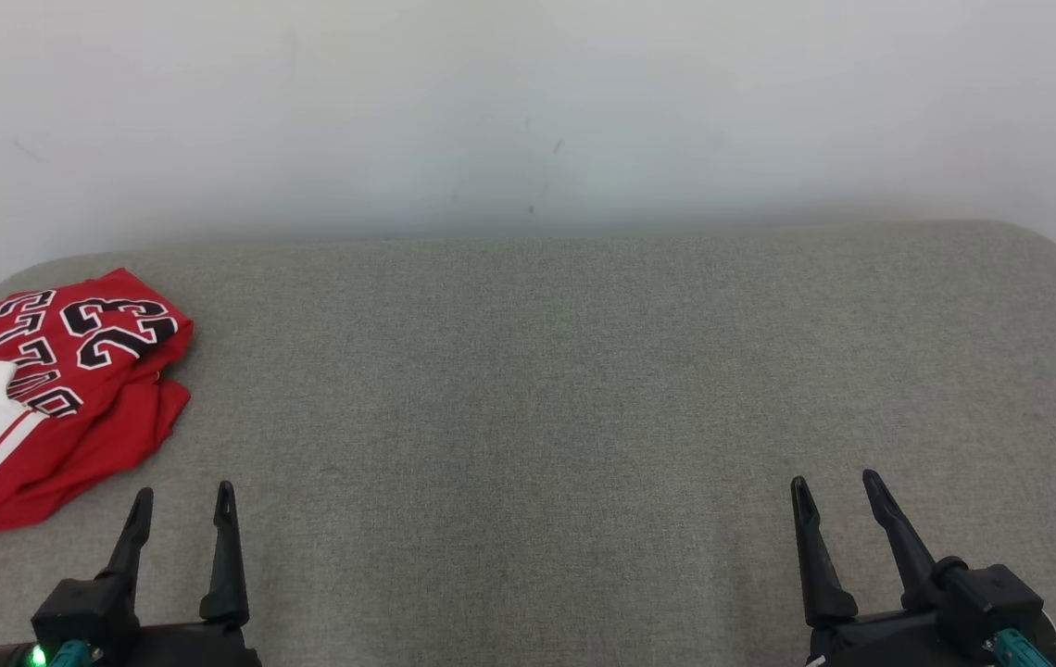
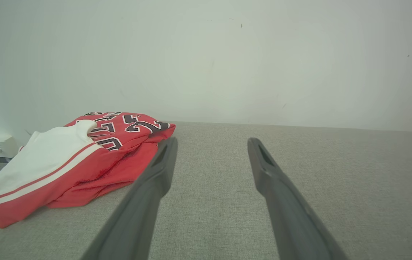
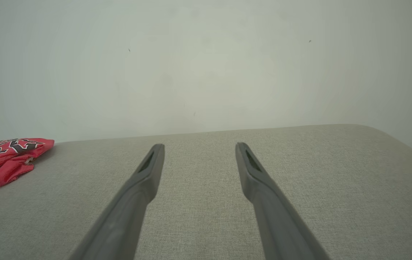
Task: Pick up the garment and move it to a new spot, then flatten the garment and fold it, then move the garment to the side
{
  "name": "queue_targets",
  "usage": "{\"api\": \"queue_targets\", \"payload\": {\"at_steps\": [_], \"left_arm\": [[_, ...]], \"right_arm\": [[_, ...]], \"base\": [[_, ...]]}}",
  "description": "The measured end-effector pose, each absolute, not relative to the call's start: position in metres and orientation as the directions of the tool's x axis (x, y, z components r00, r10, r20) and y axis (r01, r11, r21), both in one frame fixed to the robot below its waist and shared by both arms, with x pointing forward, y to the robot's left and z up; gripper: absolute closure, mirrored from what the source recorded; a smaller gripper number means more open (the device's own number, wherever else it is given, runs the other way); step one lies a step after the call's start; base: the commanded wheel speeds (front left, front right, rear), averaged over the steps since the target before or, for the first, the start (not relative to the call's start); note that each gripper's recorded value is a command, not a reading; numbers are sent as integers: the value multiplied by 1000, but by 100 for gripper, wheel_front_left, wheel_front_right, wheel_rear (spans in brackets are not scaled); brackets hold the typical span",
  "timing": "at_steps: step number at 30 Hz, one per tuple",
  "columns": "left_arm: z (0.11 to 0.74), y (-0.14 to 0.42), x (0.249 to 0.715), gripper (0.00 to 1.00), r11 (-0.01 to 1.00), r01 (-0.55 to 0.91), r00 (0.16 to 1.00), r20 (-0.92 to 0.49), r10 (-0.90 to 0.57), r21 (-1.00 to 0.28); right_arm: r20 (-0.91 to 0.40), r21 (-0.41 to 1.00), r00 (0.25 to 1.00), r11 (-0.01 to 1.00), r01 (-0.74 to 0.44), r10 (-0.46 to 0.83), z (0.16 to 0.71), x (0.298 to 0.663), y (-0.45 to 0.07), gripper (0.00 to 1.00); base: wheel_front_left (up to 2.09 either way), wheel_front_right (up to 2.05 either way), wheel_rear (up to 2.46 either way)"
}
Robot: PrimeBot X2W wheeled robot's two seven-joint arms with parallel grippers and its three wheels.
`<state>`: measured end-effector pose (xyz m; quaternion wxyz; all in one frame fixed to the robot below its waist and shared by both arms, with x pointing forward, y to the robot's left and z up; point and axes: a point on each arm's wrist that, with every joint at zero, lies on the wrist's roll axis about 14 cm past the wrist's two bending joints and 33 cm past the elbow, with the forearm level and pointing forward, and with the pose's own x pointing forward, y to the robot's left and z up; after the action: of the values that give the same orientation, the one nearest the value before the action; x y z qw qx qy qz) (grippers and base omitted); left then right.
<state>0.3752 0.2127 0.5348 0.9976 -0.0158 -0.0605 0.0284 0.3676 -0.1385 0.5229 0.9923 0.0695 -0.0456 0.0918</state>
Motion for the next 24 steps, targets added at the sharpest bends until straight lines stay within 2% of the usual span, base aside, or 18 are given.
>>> {"api": "queue_targets", "payload": {"at_steps": [24], "left_arm": [[531,217,373,0,995,-65,992,102,72,-75]], "right_arm": [[95,134,979,972,-195,183,520,368,-136,0]], "base": [[0,0,0]]}}
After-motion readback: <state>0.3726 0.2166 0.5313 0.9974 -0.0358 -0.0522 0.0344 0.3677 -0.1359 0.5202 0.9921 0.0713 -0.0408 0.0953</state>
